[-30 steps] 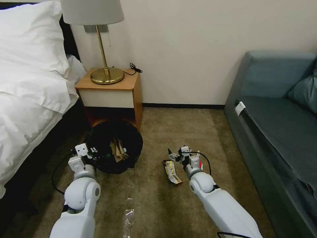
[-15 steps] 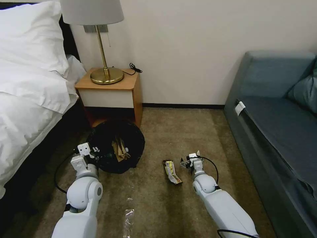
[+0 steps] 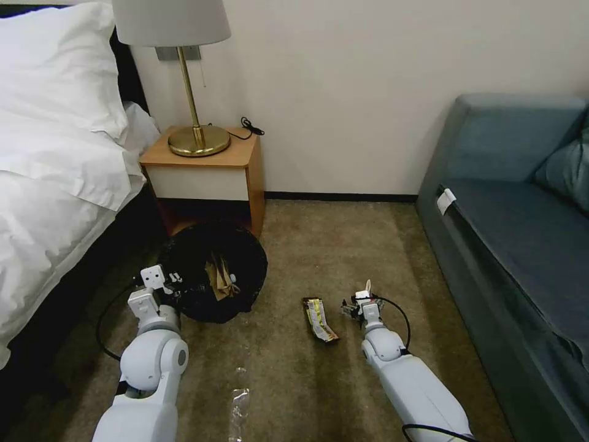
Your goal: Pick up the trash bin, then pick up the garbage on the floor and place it into the trash bin.
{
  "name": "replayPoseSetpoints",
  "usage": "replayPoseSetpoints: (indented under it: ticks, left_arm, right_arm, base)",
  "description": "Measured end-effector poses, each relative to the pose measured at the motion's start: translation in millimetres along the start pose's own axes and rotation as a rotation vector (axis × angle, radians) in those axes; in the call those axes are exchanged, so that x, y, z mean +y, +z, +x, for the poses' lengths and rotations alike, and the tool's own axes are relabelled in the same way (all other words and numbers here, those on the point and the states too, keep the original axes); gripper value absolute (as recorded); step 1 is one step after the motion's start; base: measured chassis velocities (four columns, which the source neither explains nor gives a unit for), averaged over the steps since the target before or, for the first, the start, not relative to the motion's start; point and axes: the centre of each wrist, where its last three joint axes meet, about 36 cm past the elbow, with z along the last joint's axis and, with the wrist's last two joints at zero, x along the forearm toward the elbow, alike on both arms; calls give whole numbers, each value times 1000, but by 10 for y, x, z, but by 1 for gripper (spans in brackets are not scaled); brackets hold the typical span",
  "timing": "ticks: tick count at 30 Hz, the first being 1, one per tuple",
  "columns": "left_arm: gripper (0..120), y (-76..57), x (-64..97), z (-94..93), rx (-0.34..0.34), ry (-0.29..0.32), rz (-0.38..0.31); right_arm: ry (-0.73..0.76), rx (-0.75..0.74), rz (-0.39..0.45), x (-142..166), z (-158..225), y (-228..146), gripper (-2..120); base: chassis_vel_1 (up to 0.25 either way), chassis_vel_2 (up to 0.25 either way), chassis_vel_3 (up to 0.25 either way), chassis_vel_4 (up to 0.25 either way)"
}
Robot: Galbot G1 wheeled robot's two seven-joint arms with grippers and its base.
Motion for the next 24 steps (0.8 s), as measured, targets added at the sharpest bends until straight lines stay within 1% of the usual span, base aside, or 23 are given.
replayPoseSetpoints:
  ticks: [8, 16, 17, 18, 19, 20, 21, 22, 24]
  left_arm:
    - [2, 8, -12, 44, 0, 3, -1]
    - [2, 10, 17, 91, -4, 1, -4]
    - [2, 9, 28, 100, -6, -1, -5]
    - [2, 9, 28, 100, -6, -1, -5]
    - [2, 7, 33, 103, -8, -1, -5]
    - [2, 6, 34, 105, -8, -1, -4]
    - [2, 2, 36, 107, -9, -1, -3]
    - [2, 2, 36, 107, -9, -1, -3]
    - [2, -3, 40, 106, -11, -1, -3]
  right_arm:
    - [-6, 22, -24, -19, -19, 208, 100]
    - [-21, 8, -50, 18, -97, 245, 100]
    - [-23, -6, -55, 26, -139, 234, 95]
    - [-23, -6, -55, 26, -139, 234, 95]
    - [-26, -13, -56, 25, -160, 227, 90]
    - [-27, -13, -56, 24, -163, 228, 88]
    - [-27, -14, -57, 19, -170, 231, 83]
    - [-27, -14, -57, 19, -170, 231, 83]
    - [-23, -16, -59, 10, -172, 246, 70]
  base:
    - [0, 0, 0, 0]
    - [0, 0, 0, 0]
    - [0, 0, 0, 0]
    - [0, 0, 0, 0]
    - [0, 0, 0, 0]
    - [0, 0, 0, 0]
    - [0, 0, 0, 0]
    - [0, 0, 0, 0]
    - [0, 0, 0, 0]
